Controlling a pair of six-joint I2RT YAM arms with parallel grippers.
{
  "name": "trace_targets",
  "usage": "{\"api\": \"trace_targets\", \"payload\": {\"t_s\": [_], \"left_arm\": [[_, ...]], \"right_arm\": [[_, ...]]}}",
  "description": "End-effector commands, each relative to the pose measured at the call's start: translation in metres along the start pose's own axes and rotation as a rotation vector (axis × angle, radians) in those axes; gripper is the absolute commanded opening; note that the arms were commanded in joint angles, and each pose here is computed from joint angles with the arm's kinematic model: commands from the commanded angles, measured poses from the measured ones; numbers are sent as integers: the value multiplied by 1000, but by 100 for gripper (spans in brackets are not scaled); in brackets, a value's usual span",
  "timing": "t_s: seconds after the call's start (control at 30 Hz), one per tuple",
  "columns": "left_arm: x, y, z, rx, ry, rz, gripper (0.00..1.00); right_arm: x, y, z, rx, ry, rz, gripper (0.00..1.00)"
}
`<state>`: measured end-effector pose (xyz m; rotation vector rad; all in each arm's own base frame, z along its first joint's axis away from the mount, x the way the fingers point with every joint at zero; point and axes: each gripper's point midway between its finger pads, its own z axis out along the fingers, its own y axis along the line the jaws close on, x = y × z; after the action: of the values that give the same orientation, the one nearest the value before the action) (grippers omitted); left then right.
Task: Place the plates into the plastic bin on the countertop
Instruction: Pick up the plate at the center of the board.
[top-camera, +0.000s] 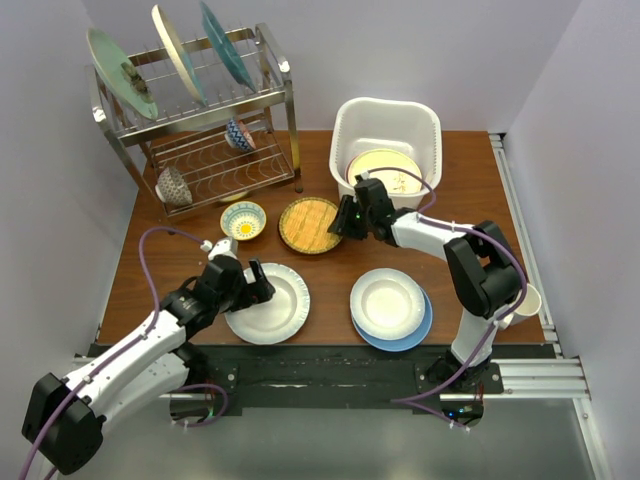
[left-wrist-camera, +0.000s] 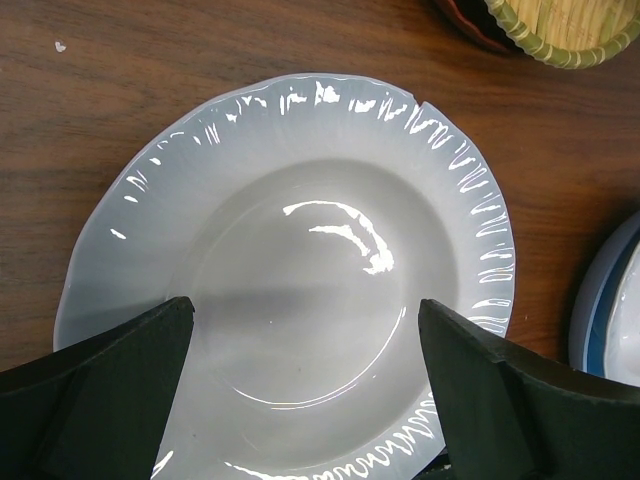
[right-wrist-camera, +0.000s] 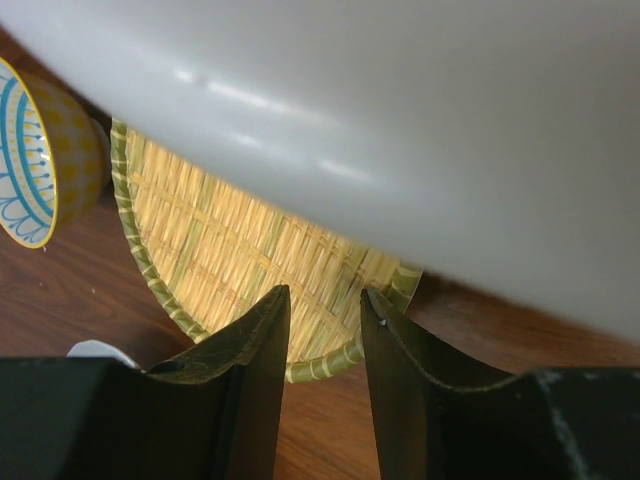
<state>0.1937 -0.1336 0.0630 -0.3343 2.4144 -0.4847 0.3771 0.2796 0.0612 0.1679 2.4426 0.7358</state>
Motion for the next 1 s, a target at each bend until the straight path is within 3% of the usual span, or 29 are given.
{"api": "trace_targets", "payload": {"t_s": [0.0,0.43,0.97], "left_arm": [[-4,-4,1,21,-20,11,100],[1,-2,5,23,-5,11,100],[2,-4,6,33,-3,8,100]], "right_arm": [[19,-23,-14,89,46,0,39],[8,-16,-42,60,-34,-9,41],[17,-47,-29,114,-37,53,41]]}}
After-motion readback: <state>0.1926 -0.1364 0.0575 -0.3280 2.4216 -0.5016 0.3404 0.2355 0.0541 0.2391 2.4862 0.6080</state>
